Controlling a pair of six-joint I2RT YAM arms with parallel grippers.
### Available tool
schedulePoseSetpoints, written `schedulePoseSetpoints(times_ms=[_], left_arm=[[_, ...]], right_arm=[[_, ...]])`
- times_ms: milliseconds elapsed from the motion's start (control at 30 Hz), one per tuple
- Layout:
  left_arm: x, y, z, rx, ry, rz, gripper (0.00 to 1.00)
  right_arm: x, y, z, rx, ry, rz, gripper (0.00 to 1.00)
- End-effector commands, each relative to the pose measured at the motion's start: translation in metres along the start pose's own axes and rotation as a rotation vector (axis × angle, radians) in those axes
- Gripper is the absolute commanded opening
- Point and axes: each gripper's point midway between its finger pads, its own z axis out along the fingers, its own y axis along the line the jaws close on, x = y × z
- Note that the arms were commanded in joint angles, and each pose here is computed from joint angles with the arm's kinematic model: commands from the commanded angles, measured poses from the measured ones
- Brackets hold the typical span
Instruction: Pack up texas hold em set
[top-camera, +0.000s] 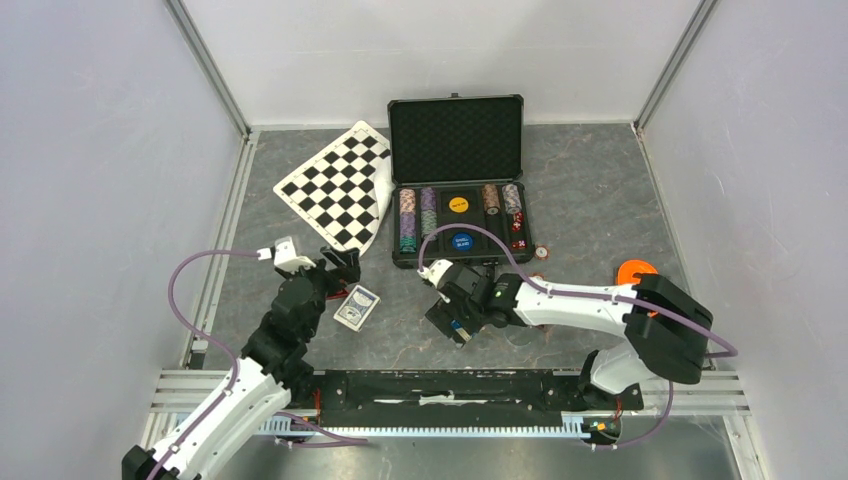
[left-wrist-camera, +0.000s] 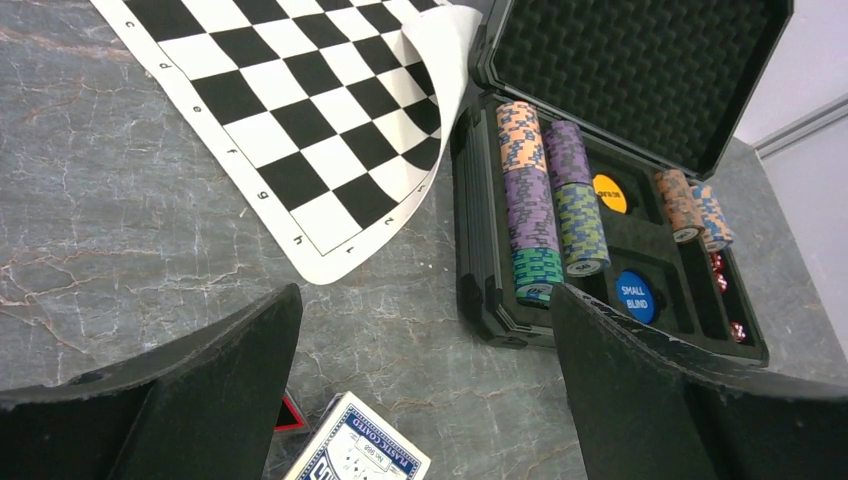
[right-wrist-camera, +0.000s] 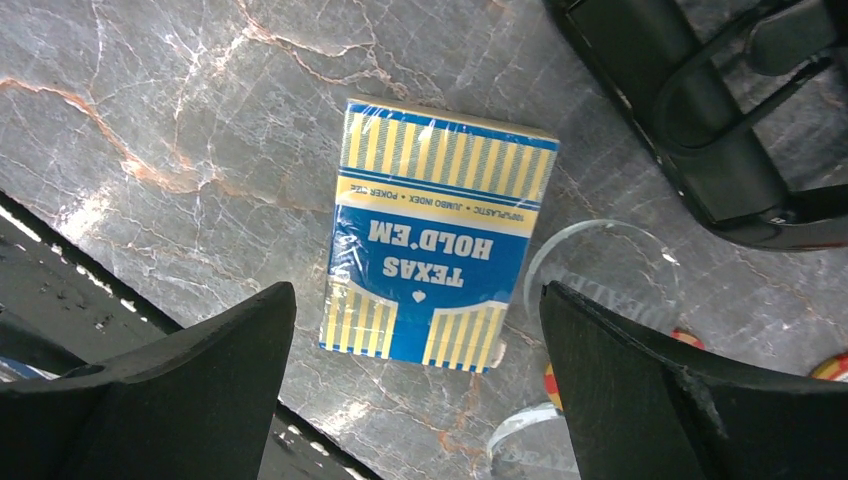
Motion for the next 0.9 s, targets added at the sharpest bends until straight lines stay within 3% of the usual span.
schedulePoseSetpoints(times_ms=[0,267,333,433,533,633,867], left_arm=[[-0.014,-0.005,-0.001,0.020,-0.053,0.005,1.00],[-0.015,-0.005,-0.001,0.019,-0.052,0.007,1.00],[-0.015,-0.005,-0.001,0.018,-0.052,0.007,1.00],[-0.015,-0.005,-0.001,0.017,-0.053,0.007,1.00],[-0.015,-0.004,-0.001,0.015,-0.054,0.009,1.00],[-0.015,-0.004,-0.001,0.013,-0.054,0.008,1.00],[-0.016,-0.003,-0.002,0.010,-0.060,0.007,1.00]], right_arm=[[-0.021,0.007,0.004,-0.005,-0.048,0.042,0.98],[-0.025,0.018,0.010,-0.057,-0.056,0.056,0.89],[-0.027,0.020,0.012,-0.061,-0.049,0.054,0.82],[-0.028,0.021,0.017,-0.057,-0.031,0.049,0.62],[-0.029,0.019,0.019,-0.038,-0.020,0.044,0.55],[-0.032,0.014,0.014,-0.010,-0.025,0.034,0.49],[-0.078,0.014,-0.026,-0.036,-0.188,0.009,0.48]])
